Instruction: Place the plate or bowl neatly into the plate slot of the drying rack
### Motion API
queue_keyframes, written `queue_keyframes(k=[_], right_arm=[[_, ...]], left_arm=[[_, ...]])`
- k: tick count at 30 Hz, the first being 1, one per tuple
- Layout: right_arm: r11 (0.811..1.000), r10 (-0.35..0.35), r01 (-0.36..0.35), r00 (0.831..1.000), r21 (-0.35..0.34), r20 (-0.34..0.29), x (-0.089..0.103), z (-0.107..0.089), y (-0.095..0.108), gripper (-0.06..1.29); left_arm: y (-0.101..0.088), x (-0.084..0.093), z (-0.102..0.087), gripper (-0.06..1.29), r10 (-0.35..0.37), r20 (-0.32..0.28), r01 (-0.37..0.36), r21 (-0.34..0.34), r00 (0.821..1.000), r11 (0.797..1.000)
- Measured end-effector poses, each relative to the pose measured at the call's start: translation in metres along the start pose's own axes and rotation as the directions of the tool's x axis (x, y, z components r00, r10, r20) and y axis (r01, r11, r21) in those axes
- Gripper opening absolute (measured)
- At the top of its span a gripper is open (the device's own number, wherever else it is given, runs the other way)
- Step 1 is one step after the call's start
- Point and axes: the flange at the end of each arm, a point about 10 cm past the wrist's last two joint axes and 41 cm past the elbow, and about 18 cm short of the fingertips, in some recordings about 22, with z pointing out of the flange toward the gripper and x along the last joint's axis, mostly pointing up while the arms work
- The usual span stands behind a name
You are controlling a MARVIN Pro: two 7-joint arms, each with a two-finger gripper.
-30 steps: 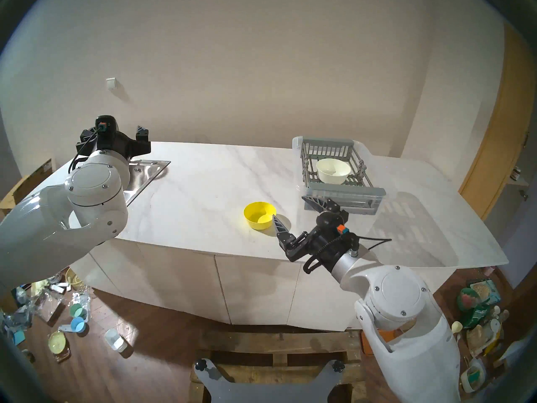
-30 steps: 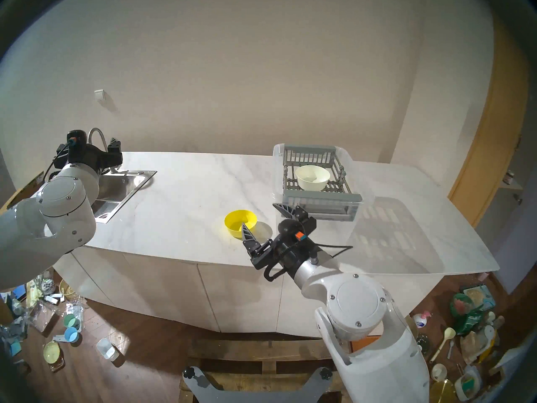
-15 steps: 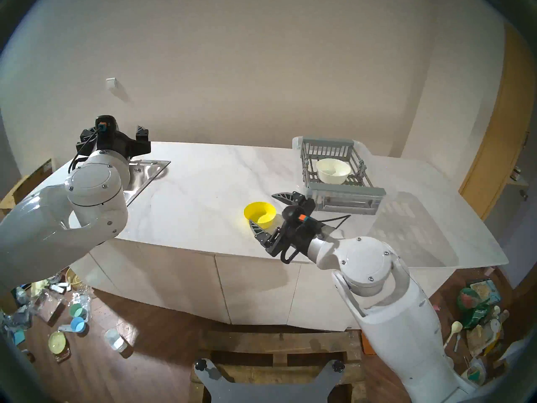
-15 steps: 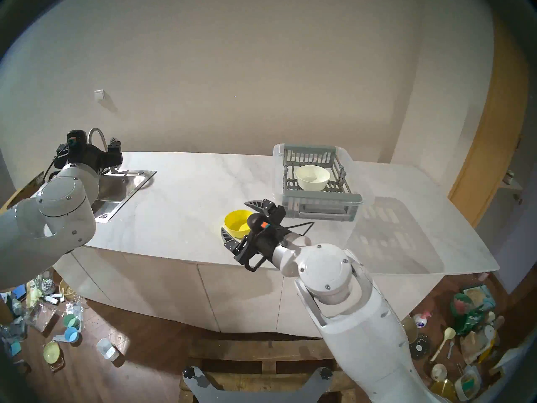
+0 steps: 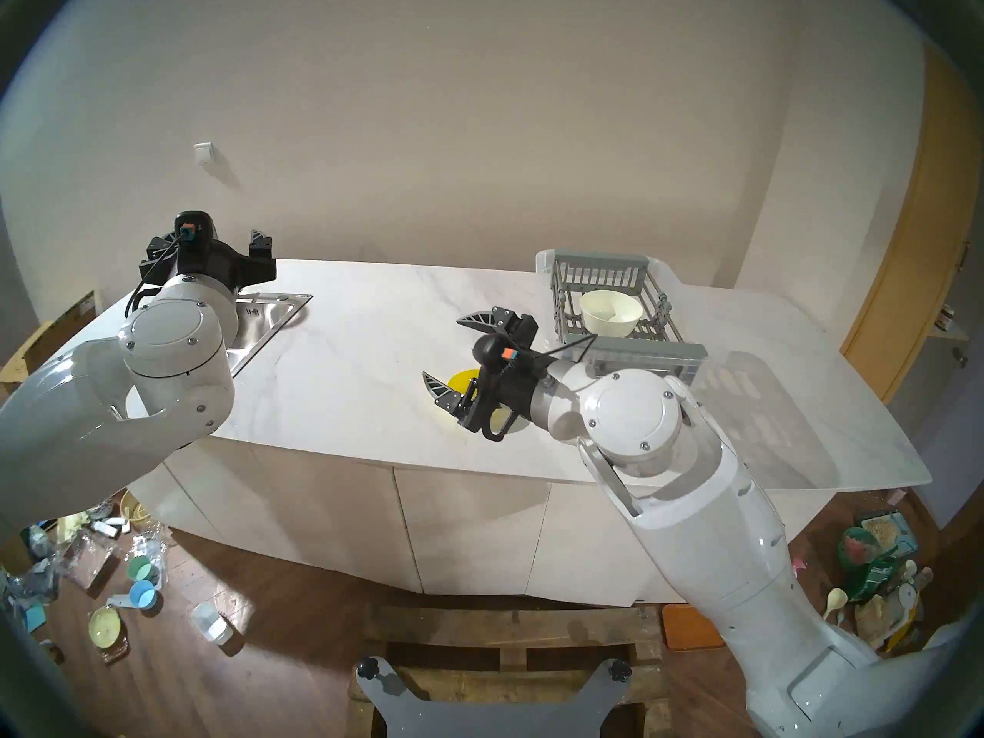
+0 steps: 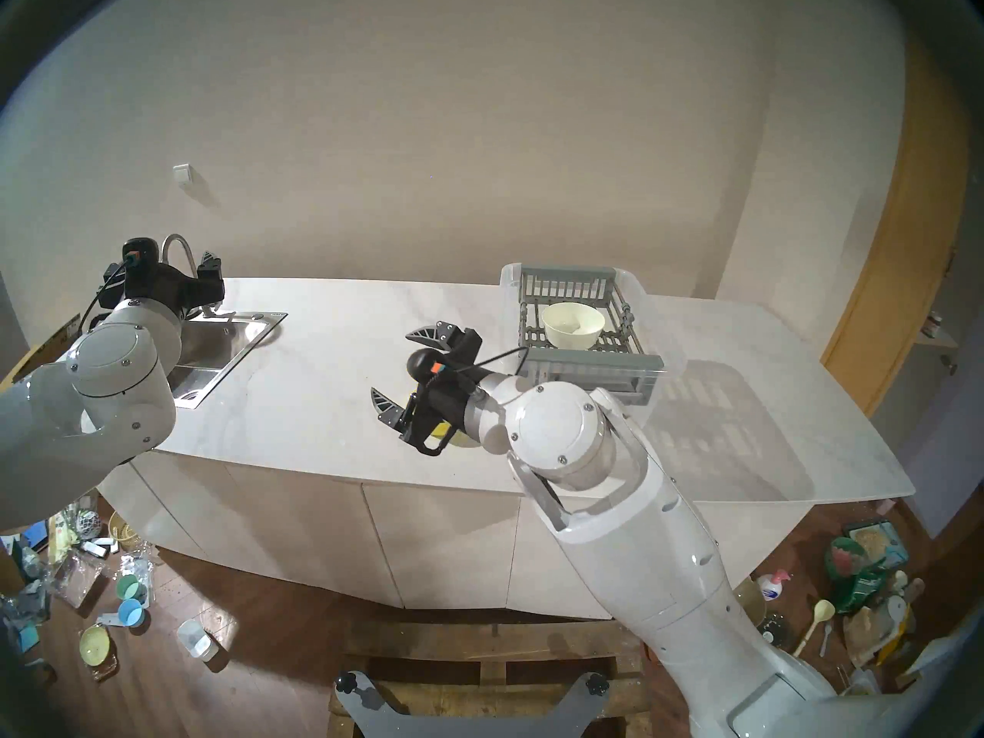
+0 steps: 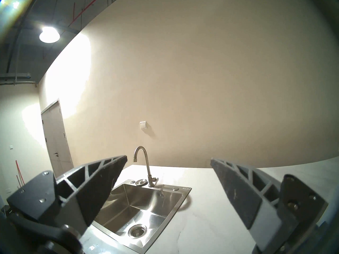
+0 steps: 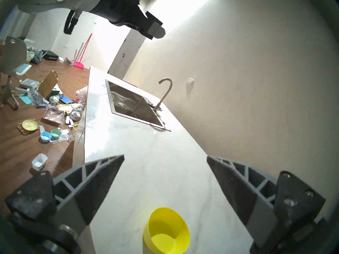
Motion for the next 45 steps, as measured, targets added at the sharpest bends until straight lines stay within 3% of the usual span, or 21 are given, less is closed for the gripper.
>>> queue_keyframes(k=[6,16,28,45], right_arm=[[0.996,-0.052,0.052,0.999,0.068,0.002,0.009,0.014,-0.006,1.22],[0.978,-0.075,0.052,0.991,0.204,0.108,-0.028,0.038,-0.030,1.22],[0.965,-0.147,0.113,0.980,0.236,0.135,-0.034,0.066,-0.014,1.22],[0.938,-0.179,0.120,0.971,0.326,0.157,-0.052,0.095,-0.019,1.22]], left_arm=[[0.000,0.000,0.000,1.23,0.000,0.000,0.000,0.000,1.000,1.000],[0.000,0.000,0.000,1.23,-0.001,-0.001,0.001,-0.001,1.000,1.000],[0.000,0.000,0.000,1.23,-0.001,-0.001,0.001,-0.001,1.000,1.000],[0.000,0.000,0.000,1.23,-0.001,-0.001,0.001,-0.001,1.000,1.000]])
